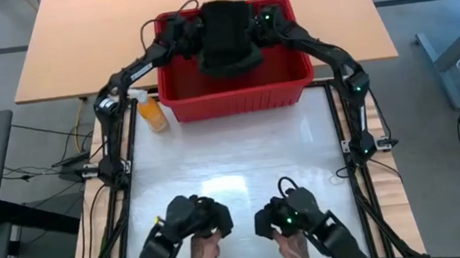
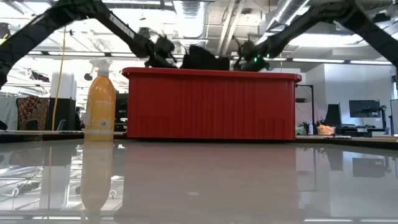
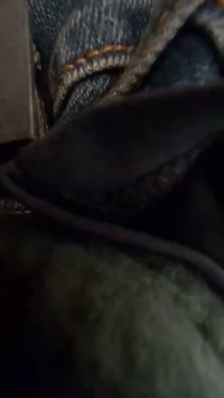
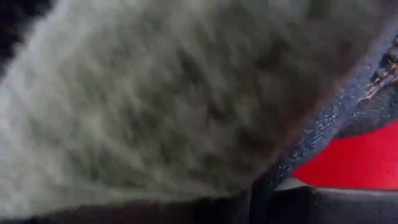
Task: Fold laundry
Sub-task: Put the stacked folded clothes into the red bin
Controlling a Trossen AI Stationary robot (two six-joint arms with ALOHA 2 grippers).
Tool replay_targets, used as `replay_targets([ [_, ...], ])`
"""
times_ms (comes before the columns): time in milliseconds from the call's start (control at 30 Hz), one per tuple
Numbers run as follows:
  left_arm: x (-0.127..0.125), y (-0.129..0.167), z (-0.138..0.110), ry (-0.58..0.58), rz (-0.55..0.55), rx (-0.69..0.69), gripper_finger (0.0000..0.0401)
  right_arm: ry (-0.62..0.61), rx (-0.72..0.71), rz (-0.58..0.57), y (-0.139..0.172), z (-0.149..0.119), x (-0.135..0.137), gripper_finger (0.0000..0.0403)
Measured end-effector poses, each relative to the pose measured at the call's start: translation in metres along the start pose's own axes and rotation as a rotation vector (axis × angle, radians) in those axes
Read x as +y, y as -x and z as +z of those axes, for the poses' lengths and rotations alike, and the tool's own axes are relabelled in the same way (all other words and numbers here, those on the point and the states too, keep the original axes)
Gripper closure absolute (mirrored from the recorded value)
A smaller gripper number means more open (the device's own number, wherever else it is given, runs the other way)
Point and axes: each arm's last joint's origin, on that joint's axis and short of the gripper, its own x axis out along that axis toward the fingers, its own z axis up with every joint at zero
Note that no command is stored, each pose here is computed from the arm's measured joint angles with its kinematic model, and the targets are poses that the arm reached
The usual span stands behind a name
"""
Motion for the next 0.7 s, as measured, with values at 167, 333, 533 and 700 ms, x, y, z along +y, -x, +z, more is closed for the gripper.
replay_targets([
  [167, 0.031, -0.026, -0.016, 0.034, 0.059, 0.058, 0.0285, 0.008, 0.075, -0.079, -0.021, -0.014, -0.03, 0.0337],
  [333, 0.05, -0.037, -0.031, 0.02, 0.143, 0.131, 0.0285, 0.045, 0.153, -0.196, -0.033, -0.028, -0.051, 0.0336],
  [533, 0.056, -0.035, -0.034, -0.086, 0.29, 0.116, 0.0218, 0.069, 0.181, -0.31, -0.034, -0.034, -0.063, 0.0278],
  [700, 0.052, -0.029, -0.027, -0.126, 0.34, 0.126, 0.0145, 0.142, 0.185, -0.346, -0.02, -0.026, -0.061, 0.0226],
])
